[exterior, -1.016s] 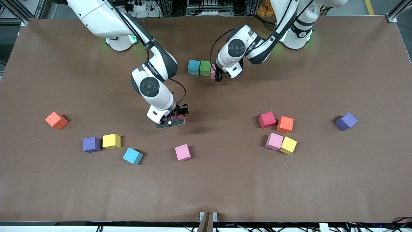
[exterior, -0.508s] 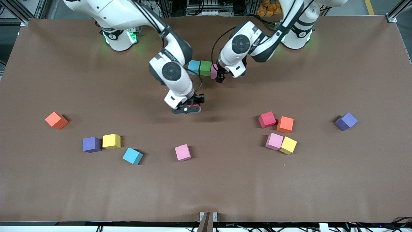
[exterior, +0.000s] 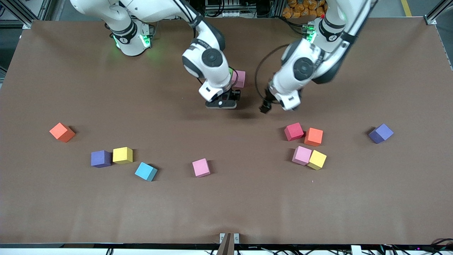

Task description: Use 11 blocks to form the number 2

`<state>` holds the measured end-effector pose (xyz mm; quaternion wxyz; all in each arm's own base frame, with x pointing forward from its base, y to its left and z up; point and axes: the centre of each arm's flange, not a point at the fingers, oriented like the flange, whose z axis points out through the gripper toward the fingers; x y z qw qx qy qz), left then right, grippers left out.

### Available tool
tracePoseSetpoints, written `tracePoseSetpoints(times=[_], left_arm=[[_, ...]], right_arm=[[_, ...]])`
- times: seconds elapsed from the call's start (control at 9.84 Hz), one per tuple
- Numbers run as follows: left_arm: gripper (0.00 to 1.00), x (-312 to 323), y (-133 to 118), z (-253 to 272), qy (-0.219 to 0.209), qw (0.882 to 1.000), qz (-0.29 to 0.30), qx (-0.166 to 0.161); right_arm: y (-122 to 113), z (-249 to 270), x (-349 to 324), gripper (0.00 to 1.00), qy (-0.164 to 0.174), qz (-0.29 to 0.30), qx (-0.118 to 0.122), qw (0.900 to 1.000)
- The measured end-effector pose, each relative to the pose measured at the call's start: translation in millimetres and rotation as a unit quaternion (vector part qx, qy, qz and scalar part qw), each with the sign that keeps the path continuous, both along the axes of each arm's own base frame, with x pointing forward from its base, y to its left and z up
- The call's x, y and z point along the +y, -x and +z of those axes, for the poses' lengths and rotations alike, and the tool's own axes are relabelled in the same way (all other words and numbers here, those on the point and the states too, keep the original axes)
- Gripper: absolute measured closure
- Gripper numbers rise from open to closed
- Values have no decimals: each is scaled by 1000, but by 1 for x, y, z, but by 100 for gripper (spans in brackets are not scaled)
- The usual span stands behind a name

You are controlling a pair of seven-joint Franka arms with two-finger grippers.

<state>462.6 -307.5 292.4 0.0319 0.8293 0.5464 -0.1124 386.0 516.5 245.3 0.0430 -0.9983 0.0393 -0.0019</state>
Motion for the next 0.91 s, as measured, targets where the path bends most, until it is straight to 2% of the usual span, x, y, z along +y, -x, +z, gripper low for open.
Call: tracePoseSetpoints(times=[0.2, 0.41, 0.61, 0.91], left_arm=[[0, 31, -30, -6, -10, 997, -73, -28], [0, 55, -59, -16, -11, 994, -106, -39], [0, 64, -68, -23, -12, 988, -145, -44], [0, 87, -77, -27, -4, 969, -239, -57]], right_arm=[[20, -13, 14, 38, 13, -9, -11, 1000], [36, -26, 26, 38, 12, -15, -10, 1000], [51, -34, 35, 38, 15, -16, -6, 1000], [65, -37, 43, 38, 19, -18, -10, 1000]])
